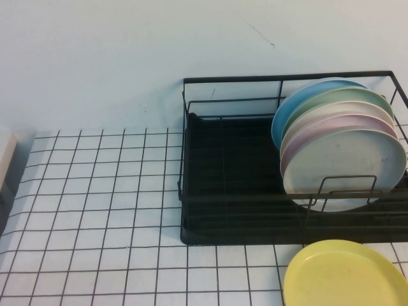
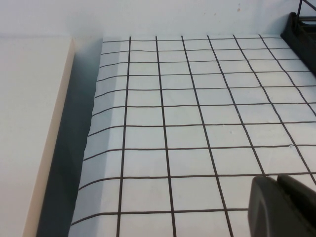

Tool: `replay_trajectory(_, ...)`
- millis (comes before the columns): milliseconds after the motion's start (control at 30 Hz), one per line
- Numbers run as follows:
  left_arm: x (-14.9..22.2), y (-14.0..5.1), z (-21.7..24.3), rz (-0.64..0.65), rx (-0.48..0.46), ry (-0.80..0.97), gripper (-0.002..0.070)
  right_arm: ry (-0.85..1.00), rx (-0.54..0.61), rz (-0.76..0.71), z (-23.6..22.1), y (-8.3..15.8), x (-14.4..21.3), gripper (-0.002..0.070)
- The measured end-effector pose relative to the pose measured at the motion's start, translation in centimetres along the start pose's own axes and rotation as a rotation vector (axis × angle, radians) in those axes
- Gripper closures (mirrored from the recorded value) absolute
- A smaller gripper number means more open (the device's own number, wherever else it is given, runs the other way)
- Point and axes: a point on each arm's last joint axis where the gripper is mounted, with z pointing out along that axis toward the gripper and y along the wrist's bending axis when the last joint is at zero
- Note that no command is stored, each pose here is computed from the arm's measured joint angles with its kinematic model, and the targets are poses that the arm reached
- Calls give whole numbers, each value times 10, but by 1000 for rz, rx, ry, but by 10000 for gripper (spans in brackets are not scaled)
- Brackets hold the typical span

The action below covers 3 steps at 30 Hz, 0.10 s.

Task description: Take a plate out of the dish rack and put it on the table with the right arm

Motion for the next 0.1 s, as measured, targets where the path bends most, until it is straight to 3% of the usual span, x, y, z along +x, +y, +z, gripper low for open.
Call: replay_trajectory(100,0,0,0,0,0,0,678,0,0,2,0,0,0,678)
